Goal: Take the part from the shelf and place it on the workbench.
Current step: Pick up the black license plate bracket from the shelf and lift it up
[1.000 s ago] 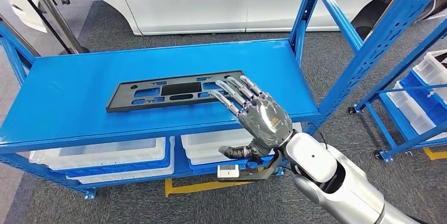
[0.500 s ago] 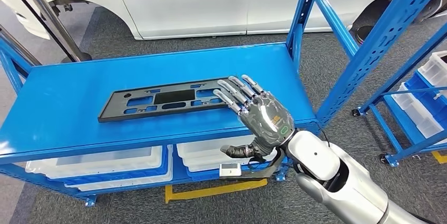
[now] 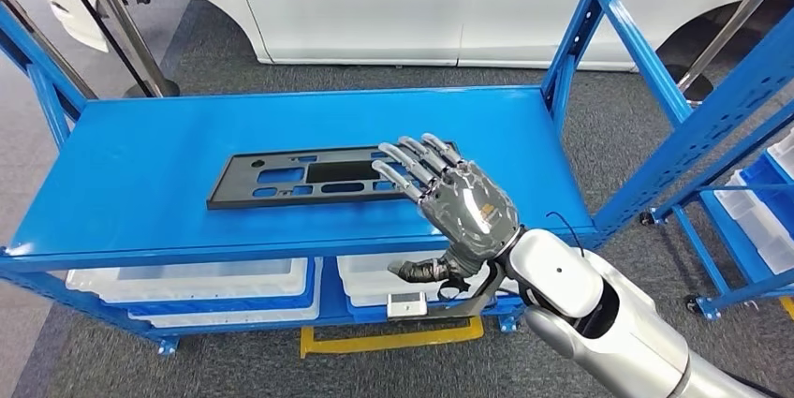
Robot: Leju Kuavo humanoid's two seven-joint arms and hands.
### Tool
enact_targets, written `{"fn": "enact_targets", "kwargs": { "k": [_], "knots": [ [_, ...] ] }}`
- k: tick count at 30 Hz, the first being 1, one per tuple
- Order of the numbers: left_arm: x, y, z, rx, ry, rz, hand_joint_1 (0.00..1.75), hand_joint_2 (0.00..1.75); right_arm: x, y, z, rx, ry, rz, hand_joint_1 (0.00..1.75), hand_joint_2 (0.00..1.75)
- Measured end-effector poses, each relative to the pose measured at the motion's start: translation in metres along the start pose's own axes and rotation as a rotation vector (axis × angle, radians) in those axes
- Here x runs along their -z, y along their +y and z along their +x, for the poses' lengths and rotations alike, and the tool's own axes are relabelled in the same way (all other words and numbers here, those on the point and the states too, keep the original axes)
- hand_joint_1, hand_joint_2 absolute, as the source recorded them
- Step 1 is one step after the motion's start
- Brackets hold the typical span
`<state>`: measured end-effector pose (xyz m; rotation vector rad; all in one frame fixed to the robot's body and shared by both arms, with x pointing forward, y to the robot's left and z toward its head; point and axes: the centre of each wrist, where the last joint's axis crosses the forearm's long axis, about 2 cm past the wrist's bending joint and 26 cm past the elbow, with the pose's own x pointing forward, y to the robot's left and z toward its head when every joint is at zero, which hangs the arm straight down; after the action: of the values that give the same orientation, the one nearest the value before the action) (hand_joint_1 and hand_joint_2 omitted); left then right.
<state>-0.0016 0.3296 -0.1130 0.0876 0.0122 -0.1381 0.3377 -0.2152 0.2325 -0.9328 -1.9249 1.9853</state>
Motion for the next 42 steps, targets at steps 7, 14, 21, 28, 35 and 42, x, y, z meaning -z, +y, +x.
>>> {"fn": "enact_targets", "kwargs": {
  "k": [7,14,21,28,35,42],
  "knots": [
    [0.000,-0.001,-0.001,0.001,0.001,-0.001,0.00,0.00,-0.003,0.002,-0.002,0.006,-0.003,0.022,0.00,0.00],
    [0.000,-0.003,-0.001,-0.007,0.007,-0.006,0.00,0.00,-0.004,-0.001,-0.005,0.015,-0.003,0.015,0.00,0.00],
    [0.000,-0.003,-0.001,-0.020,0.024,-0.006,0.00,0.00,-0.004,-0.001,-0.004,0.041,0.004,0.028,0.00,0.00],
    [0.000,-0.003,0.001,-0.041,0.050,-0.002,0.00,0.00,0.005,0.004,0.000,0.169,0.020,0.091,0.00,0.00],
    [0.000,-0.003,0.003,-0.039,0.053,-0.002,0.00,0.00,0.023,0.014,0.008,0.263,0.039,0.124,0.00,0.00],
    [0.000,-0.003,0.003,-0.029,0.053,-0.002,0.00,0.00,0.041,0.025,0.016,0.313,0.054,0.139,0.00,0.00]
  ]
}}
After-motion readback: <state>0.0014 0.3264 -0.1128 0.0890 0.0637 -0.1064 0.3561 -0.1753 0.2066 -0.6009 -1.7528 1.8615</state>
